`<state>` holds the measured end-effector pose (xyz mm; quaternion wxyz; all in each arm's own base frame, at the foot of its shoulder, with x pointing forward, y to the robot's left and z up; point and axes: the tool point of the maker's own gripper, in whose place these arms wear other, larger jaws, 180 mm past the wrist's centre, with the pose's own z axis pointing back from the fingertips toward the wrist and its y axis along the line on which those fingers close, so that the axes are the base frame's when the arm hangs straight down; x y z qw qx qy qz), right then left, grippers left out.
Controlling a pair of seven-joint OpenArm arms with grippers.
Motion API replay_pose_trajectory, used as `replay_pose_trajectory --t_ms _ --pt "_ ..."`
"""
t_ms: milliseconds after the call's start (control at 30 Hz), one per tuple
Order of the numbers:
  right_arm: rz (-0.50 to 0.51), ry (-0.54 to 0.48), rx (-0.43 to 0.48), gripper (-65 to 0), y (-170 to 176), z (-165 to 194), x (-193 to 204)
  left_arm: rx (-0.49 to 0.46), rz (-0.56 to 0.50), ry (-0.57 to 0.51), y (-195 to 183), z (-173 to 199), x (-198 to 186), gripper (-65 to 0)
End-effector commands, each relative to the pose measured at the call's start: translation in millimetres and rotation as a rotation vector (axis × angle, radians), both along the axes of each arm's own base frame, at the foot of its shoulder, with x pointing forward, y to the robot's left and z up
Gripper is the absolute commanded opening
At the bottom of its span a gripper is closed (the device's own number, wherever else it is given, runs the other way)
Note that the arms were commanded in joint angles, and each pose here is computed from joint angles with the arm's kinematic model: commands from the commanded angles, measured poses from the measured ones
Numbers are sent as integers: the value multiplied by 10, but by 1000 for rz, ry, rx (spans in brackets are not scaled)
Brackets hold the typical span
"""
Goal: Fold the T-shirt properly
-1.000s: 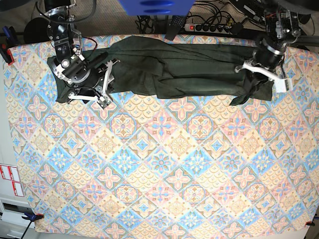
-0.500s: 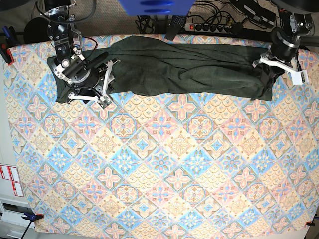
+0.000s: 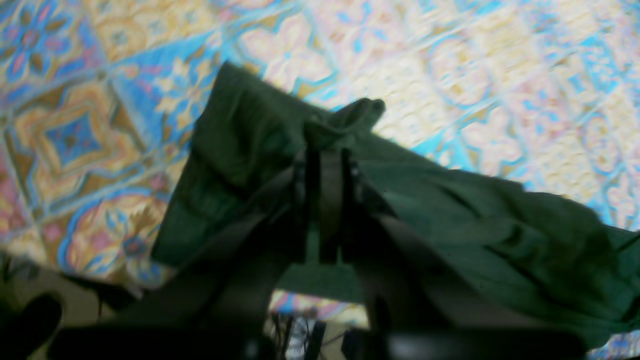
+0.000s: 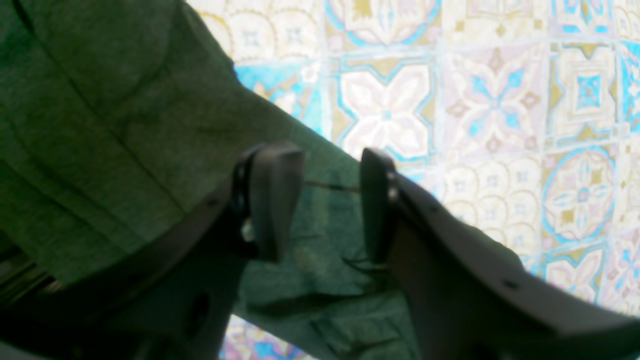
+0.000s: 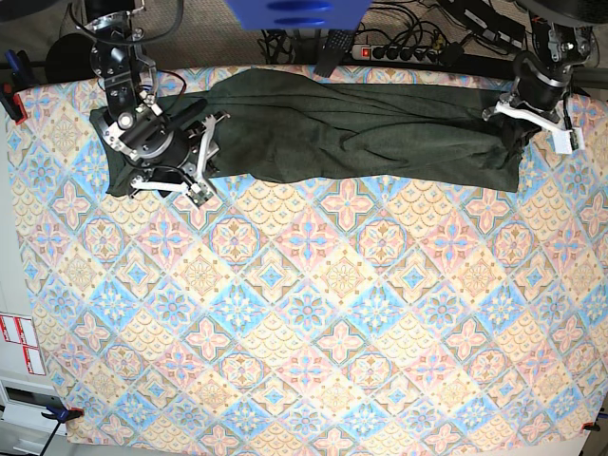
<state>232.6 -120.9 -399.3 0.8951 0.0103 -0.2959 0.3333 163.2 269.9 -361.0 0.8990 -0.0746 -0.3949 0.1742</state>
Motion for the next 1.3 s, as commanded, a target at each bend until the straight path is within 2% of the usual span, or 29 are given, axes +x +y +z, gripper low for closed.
replay_pose_trajectory --t_ms 0,167,233,333,467,600,767,867,1067,1267 --pt "5 -37 6 -418 0 83 75 10 6 -17 55 29 22 -650" --pt "6 -36 6 -418 5 82 73 17 31 23 161 -140 -8 -648" --pt "6 -36 6 -418 5 82 73 38 22 32 169 -159 -16 -599" --pt "6 -35 5 -418 3 81 71 68 14 26 185 -148 42 -475" --pt "5 -35 7 -418 8 81 72 112 6 31 235 -142 59 -346" --pt "5 -35 7 -418 8 81 72 167 -4 37 301 -132 66 -273" --pt "5 -35 7 -418 8 81 72 226 -23 47 386 -124 119 -255" --pt "5 -35 7 -418 8 81 72 231 1 80 549 -258 142 -254" --pt "5 -35 7 -418 8 81 72 213 21 203 817 -499 168 -254" --pt "4 -34 9 -418 14 80 69 192 -62 229 733 -498 284 -254"
